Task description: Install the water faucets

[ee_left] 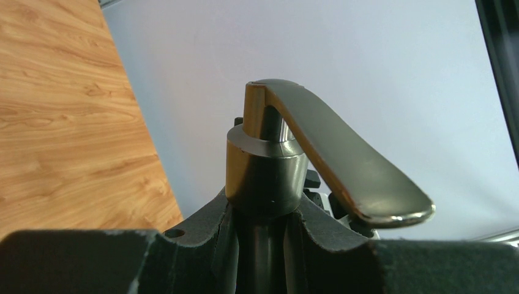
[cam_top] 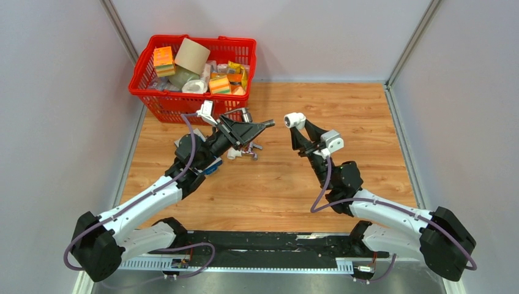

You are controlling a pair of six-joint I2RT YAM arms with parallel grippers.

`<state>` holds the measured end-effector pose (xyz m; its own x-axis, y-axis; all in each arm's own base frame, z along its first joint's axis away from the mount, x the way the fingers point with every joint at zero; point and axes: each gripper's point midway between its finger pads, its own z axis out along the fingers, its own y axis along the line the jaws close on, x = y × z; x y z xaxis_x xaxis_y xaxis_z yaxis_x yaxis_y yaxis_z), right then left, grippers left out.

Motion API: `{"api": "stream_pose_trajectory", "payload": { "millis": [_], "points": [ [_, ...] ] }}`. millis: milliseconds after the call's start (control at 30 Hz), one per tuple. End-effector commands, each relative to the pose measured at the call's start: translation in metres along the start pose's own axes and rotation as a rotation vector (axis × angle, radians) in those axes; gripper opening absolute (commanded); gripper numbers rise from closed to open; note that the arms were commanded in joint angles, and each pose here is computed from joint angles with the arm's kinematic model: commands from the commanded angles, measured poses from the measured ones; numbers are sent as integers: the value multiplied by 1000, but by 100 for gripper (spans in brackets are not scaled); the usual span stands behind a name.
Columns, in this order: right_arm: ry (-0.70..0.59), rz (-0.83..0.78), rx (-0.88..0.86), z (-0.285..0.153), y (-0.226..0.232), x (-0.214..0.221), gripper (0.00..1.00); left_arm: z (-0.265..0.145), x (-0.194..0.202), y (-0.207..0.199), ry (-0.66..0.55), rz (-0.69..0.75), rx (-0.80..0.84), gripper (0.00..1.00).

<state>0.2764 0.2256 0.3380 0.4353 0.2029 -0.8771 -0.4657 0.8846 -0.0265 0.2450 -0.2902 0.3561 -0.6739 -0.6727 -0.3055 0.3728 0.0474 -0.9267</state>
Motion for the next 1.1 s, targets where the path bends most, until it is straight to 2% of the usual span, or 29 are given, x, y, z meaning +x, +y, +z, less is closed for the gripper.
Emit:
{"api": "stream_pose_trajectory", "payload": {
  "millis": [0, 500, 1067],
  "points": [
    [-81, -26, 54, 4, -4, -19, 0, 5, -3, -33, -20, -51, 121, 0],
    [-42, -146, 152, -5, -16, -1, 0, 17, 8, -40, 44, -87, 152, 0],
    [-57, -154, 114, -9, -3, -2, 0, 24, 11, -46, 50, -97, 172, 0]
  ]
}}
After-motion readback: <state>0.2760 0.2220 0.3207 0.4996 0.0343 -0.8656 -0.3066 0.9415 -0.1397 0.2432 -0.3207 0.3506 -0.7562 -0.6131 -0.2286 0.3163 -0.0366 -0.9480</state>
